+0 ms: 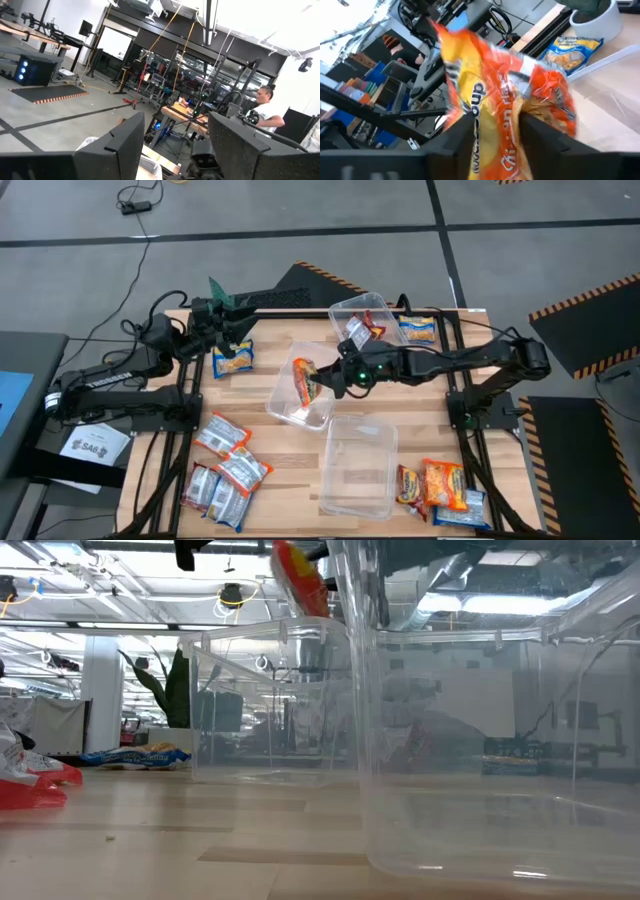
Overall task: Sort Maruchan noodles
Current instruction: Put the orange noodle pack into the middle transparent bin, then put the blue noodle pack into the bottom transparent bin
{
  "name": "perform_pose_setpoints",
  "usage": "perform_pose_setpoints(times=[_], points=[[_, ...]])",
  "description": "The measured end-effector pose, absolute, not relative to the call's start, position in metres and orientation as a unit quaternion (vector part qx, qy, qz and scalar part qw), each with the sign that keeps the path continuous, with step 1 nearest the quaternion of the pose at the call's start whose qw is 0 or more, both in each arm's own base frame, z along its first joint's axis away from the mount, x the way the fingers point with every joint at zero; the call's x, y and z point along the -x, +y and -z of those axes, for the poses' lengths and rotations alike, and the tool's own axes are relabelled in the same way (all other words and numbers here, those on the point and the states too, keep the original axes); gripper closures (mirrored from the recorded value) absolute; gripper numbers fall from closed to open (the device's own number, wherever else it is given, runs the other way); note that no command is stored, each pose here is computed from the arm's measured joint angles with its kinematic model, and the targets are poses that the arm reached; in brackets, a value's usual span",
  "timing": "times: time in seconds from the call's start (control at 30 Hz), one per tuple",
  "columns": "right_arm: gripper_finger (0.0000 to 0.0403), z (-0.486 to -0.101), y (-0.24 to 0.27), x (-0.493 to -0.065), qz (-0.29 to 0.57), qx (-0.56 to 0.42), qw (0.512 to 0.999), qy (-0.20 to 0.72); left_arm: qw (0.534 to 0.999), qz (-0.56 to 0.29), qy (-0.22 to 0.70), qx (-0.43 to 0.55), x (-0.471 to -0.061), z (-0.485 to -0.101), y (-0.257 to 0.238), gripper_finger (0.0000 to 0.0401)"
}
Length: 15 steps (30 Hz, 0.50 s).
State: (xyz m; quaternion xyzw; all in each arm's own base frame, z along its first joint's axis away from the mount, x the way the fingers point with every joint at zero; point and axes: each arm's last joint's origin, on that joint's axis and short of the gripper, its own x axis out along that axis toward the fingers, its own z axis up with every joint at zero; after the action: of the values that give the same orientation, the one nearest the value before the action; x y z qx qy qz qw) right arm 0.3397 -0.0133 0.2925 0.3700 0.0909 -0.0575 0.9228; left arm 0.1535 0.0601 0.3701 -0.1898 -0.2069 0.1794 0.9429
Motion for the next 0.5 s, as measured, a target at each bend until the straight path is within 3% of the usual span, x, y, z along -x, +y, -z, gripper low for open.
perform_pose_setpoints(times=[0.23, 0.4, 0.5], points=[[0.0113, -0.313, -0.027, -0.326, 0.063, -0.345, 0.935, 0.057, 0.943, -0.179, -0.207, 0.19, -0.154, -0.37, 0.06, 0.0198], [0.0088, -0.336, -0.041, -0.297, 0.077, -0.32, 0.943, 0.052, 0.942, -0.18, -0.197, 0.204, -0.154, -0.369, 0.06, 0.0198], [0.0086, -0.344, -0.048, -0.275, 0.103, -0.302, 0.945, 0.077, 0.943, -0.205, -0.114, 0.237, -0.154, -0.365, 0.062, 0.0198]])
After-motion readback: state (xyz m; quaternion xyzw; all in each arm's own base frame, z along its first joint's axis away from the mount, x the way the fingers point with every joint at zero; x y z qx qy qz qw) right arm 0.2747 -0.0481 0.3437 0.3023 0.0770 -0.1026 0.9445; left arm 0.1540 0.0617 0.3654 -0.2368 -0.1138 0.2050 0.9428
